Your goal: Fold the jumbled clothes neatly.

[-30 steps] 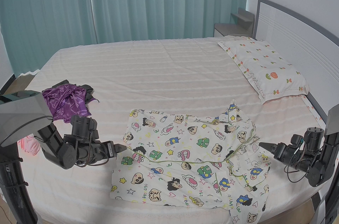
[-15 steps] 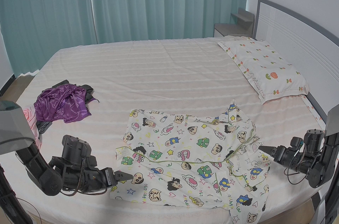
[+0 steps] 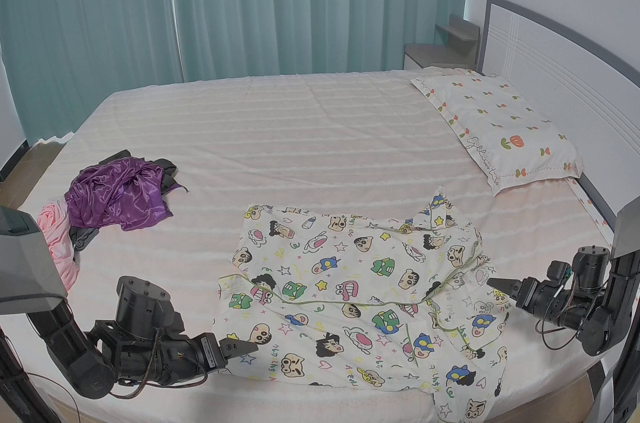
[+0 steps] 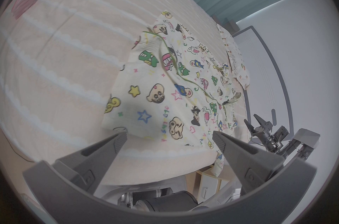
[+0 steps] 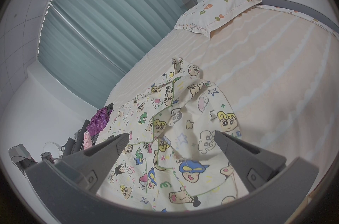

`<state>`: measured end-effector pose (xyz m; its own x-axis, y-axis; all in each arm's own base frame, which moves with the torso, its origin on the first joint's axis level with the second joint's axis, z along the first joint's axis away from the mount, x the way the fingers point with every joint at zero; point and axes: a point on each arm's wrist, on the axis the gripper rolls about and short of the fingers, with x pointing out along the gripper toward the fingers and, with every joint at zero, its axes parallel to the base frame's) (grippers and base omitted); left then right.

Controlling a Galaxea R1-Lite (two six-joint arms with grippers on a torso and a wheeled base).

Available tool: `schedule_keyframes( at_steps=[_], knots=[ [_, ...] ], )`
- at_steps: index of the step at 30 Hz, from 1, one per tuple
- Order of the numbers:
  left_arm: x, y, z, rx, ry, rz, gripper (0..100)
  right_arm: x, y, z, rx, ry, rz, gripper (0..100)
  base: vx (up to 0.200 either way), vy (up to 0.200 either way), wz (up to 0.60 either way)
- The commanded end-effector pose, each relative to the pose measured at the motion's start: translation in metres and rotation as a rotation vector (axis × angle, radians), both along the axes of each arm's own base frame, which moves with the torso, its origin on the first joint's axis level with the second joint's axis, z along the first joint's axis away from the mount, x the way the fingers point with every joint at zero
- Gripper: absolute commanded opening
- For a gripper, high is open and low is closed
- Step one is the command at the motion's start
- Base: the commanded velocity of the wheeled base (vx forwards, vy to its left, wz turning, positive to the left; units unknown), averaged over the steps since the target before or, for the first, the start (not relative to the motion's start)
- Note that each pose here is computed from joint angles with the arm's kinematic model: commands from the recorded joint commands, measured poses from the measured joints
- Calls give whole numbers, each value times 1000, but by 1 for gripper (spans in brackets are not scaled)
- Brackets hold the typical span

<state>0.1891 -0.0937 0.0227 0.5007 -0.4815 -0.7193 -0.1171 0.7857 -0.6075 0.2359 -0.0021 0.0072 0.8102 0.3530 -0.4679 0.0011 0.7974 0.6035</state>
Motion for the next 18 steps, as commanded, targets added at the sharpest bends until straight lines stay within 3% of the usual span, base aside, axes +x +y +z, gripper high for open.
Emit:
schedule_keyframes(
  at_steps=[1, 8, 12, 18],
  knots=[
    [-4, 1, -8, 28, 34, 7, 100, 1, 1, -3, -5, 0, 4, 100, -200, 0, 0],
    [0, 0, -17, 42, 63, 45, 100, -2, 1, -4, -21, 5, 17, 100, -200, 0, 0],
    [12, -4, -29, 69, 33, 148, 100, -2, 2, -6, -27, 10, 24, 100, -200, 0, 0],
    [28, -9, -53, 125, -36, 236, 100, -2, 3, -8, -43, 13, 39, 100, 0, 0, 0]
  ],
)
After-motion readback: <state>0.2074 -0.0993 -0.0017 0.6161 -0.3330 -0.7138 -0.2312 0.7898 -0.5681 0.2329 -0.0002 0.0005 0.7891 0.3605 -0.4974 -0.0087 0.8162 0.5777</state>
